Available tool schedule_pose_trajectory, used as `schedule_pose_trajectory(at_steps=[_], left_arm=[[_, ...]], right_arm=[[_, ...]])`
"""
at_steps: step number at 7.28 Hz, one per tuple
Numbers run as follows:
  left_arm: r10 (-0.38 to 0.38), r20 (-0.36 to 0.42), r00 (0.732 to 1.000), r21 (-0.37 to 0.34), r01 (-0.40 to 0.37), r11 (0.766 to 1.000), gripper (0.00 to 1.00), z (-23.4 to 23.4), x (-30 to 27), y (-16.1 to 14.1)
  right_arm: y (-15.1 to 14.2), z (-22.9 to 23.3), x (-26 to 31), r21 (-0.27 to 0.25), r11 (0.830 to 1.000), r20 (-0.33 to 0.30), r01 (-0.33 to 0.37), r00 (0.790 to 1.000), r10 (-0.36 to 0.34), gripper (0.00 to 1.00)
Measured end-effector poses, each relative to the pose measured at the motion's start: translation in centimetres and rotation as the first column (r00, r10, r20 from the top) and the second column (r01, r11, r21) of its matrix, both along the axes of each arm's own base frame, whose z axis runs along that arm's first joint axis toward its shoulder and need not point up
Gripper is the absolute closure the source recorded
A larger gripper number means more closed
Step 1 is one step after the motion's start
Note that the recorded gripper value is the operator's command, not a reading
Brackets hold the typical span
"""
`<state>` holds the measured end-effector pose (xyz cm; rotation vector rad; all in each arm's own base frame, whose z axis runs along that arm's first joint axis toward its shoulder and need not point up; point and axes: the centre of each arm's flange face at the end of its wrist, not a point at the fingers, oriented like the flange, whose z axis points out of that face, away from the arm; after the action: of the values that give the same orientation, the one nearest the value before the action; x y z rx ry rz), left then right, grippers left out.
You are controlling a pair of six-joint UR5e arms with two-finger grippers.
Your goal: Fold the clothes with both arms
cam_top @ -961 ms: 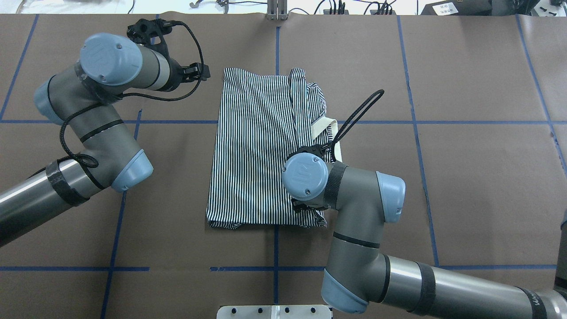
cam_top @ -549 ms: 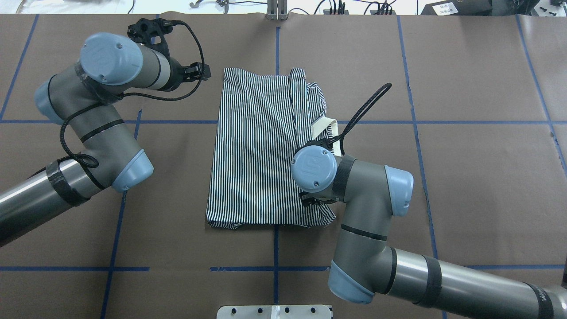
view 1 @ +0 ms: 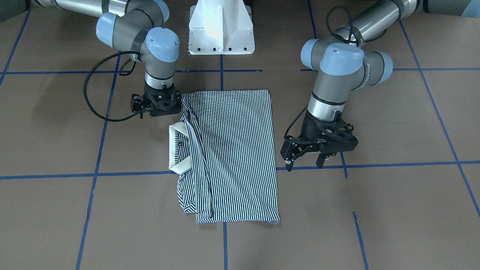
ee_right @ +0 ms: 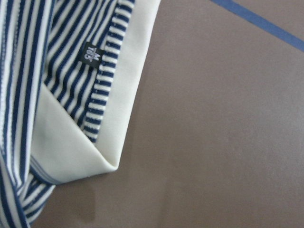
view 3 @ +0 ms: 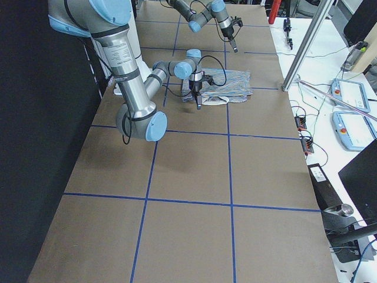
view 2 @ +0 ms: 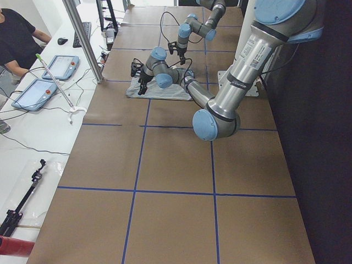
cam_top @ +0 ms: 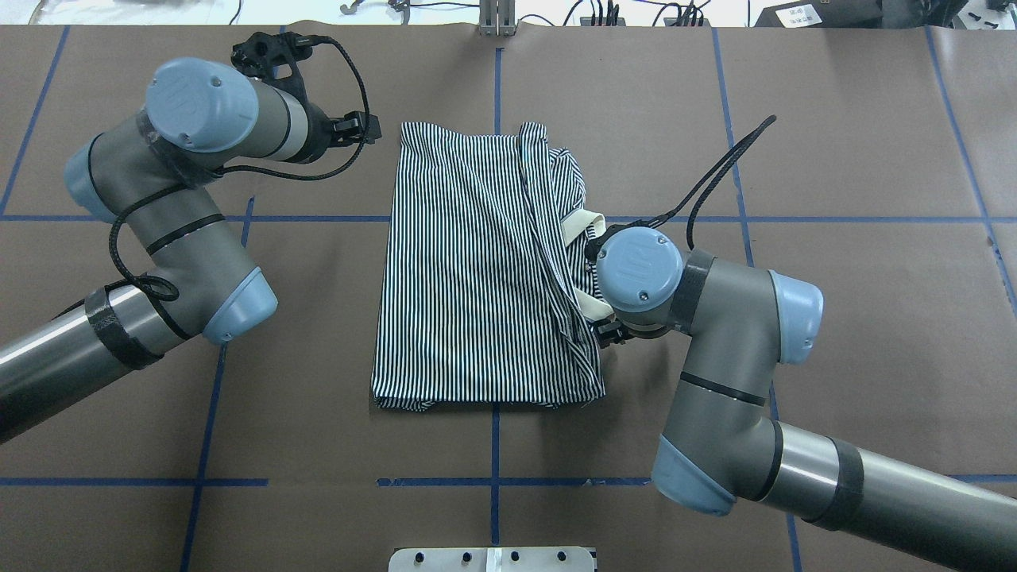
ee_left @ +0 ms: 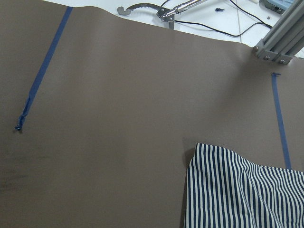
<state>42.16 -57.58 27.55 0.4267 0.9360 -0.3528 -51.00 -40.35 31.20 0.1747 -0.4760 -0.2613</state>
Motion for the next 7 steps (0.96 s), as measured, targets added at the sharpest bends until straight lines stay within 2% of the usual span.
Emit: schedule_pose_trajectory(at_steps=[3, 5, 7], left_arm=[[0.001, 0.001, 1.000, 0.001, -0.001, 1.000, 0.00, 0.1, 0.0, 0.0], [0.002, 0.003, 1.000, 0.001, -0.002, 1.000, 0.00, 0.3, 0.0, 0.0], [0.002, 0.004, 1.000, 0.001, -0.002, 1.000, 0.00, 0.4, 0.0, 0.0]], right_arm=[[-2.3, -5.0, -2.2, 0.010, 1.000, 0.054, -0.005, 0.999, 0.004, 0.00], [-3.6, -6.8, -5.6, 0.009, 1.000, 0.048, -0.006, 0.999, 0.006, 0.00], [-3.6, -6.6, -7.2, 0.008, 1.000, 0.043, 0.003, 0.999, -0.003, 0.00]])
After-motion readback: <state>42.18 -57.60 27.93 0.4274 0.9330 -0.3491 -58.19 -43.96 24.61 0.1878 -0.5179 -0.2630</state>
